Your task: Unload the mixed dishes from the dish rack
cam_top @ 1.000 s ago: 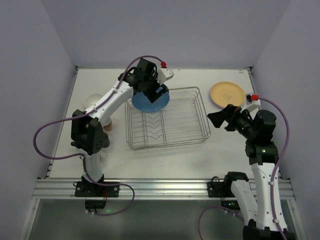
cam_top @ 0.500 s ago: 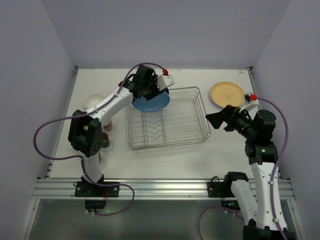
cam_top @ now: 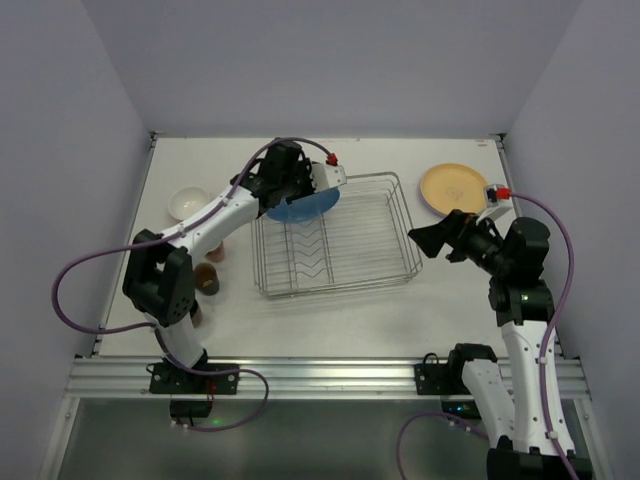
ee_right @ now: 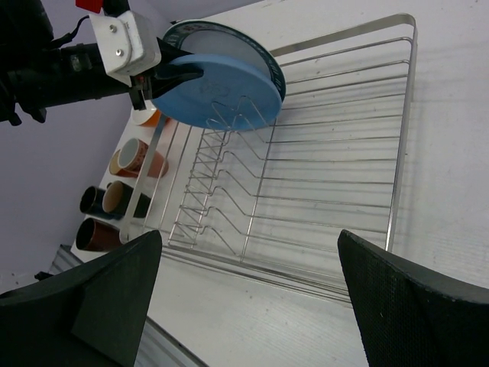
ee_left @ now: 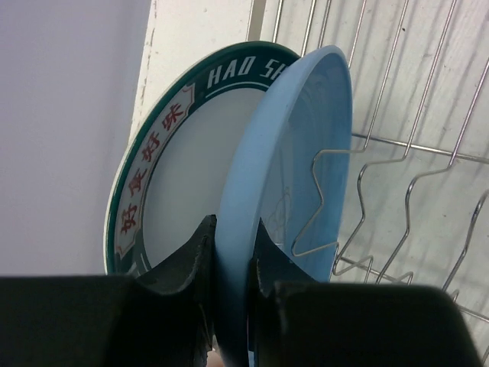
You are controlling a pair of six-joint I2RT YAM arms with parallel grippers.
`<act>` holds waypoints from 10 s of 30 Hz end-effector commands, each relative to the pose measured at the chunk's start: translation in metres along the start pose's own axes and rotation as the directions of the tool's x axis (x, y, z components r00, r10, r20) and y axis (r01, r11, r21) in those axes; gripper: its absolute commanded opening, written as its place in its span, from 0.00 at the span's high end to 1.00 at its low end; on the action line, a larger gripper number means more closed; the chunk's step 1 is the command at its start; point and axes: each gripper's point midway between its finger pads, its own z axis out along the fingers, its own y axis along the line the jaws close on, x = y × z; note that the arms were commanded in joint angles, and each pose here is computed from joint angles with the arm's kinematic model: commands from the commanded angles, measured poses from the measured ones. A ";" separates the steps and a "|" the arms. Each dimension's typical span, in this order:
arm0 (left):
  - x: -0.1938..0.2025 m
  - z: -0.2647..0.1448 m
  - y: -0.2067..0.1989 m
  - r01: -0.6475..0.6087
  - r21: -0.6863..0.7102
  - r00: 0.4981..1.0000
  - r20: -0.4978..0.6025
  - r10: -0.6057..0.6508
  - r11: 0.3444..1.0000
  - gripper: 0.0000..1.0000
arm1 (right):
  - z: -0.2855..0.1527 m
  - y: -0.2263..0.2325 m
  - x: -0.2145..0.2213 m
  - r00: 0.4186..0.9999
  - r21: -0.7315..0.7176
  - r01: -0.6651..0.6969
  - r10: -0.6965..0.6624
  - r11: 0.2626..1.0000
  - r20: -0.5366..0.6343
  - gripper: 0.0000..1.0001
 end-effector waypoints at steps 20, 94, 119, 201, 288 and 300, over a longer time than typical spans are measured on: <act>-0.060 -0.062 0.041 -0.310 -0.225 0.929 0.134 0.344 0.924 1.00 | -0.001 0.019 0.001 1.000 -0.108 -0.001 0.000 0.994 -0.006 0.01; -0.076 -0.169 -0.020 0.940 0.229 0.141 0.413 -0.900 0.253 0.00 | 0.078 -0.002 -0.022 0.998 0.127 -0.054 0.055 0.990 -0.007 1.00; 0.041 -0.218 -0.059 0.848 -0.196 0.526 0.430 -0.734 0.493 0.00 | 0.074 -0.328 -0.072 0.703 0.502 -0.711 0.478 0.493 0.526 1.00; -0.044 -0.179 0.009 0.717 -0.146 0.677 0.376 -0.633 0.681 0.00 | 0.043 -0.086 -0.057 0.969 0.315 -0.211 0.156 0.925 0.190 0.01; -0.099 -0.094 0.115 -0.233 -0.273 0.915 0.264 0.306 0.933 1.00 | -0.022 -0.004 -0.010 0.978 0.067 -0.093 0.079 0.993 0.195 0.01; -0.190 -0.218 0.100 0.724 0.050 0.463 0.705 -0.538 0.688 1.00 | -0.012 0.056 -0.025 0.990 -0.274 -0.092 0.118 0.957 0.079 0.01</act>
